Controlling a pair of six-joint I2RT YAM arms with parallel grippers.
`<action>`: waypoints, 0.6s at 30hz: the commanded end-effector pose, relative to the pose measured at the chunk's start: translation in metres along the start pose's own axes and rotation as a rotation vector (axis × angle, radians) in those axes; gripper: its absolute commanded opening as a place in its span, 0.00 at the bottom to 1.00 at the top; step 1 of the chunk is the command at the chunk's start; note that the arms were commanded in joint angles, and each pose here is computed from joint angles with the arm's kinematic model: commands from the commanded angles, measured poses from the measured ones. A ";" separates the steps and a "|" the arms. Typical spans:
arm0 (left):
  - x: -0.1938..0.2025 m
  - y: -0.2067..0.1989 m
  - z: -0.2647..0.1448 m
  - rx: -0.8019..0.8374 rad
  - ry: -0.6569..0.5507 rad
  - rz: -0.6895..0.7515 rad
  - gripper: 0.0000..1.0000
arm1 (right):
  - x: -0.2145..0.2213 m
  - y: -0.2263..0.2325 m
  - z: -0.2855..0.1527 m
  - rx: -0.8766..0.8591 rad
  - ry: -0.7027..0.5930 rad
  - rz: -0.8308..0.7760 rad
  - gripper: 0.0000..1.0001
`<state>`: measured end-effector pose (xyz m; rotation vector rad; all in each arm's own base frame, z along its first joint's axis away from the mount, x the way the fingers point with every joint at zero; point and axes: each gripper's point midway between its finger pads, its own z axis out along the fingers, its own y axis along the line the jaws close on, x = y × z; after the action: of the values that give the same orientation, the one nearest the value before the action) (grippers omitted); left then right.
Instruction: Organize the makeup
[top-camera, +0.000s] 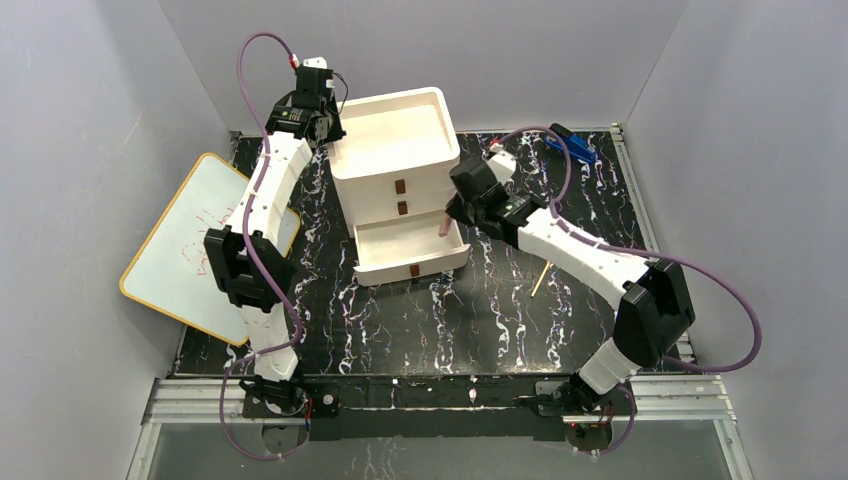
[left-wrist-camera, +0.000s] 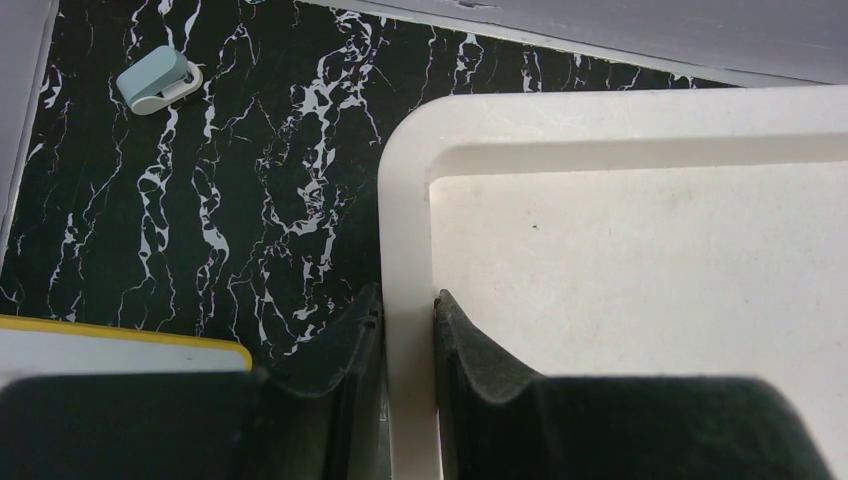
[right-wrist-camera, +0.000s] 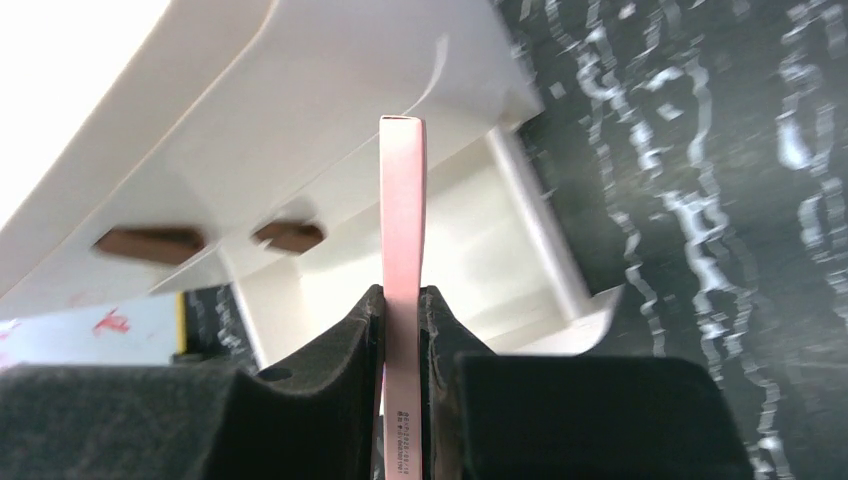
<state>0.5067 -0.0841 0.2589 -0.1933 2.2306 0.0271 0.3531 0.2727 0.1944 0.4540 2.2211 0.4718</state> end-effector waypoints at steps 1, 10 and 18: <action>0.111 0.001 0.016 0.010 0.399 0.068 0.00 | 0.007 0.046 -0.009 -0.089 -0.036 0.173 0.02; 0.102 0.006 0.007 -0.003 0.375 0.078 0.00 | 0.052 0.077 0.040 0.100 0.079 0.342 0.01; 0.104 0.009 0.001 -0.004 0.372 0.082 0.00 | 0.098 0.059 0.072 0.312 0.166 0.522 0.01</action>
<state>0.5060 -0.0837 0.2595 -0.1956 2.2255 0.0241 0.3583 0.3874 0.1224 0.9648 2.3749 0.4595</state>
